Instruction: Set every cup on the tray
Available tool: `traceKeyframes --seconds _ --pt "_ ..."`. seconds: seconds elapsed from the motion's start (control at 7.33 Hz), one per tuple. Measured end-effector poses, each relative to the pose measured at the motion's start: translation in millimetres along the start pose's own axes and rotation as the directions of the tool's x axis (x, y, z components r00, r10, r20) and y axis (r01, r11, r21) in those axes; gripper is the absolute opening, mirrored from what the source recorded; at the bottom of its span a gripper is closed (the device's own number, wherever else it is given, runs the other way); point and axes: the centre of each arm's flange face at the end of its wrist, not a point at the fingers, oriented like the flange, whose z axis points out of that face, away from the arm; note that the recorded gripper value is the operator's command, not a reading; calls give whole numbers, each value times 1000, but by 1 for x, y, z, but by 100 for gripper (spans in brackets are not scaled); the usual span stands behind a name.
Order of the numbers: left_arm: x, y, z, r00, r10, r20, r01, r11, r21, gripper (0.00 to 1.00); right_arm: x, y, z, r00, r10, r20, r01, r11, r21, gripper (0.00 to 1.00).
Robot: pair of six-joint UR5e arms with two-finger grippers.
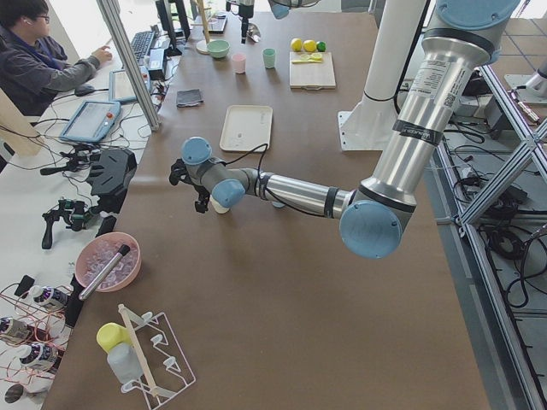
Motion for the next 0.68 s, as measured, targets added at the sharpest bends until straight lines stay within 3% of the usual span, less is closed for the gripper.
traceKeyframes --seconds 0.14,0.27,0.41,0.55,0.68 --pt "6 6 20 1000 4 17 -4 1000 12 90 -1 0 0 1000 -1 -1 1 1000 0 100" --pt "12 10 35 999 8 34 -9 1000 22 58 -1 0 1 1000 -1 -2 1 1000 0 100" --pt "17 15 48 998 15 55 -17 1000 26 18 -1 0 2 1000 -2 -2 2 1000 0 100" --pt "21 20 61 997 24 78 -26 999 27 0 -2 1 2 1000 -4 -2 4 1000 0 100" --pt "25 23 70 995 33 90 -35 999 25 0 -2 1 2 1000 -5 -2 5 1000 0 100"
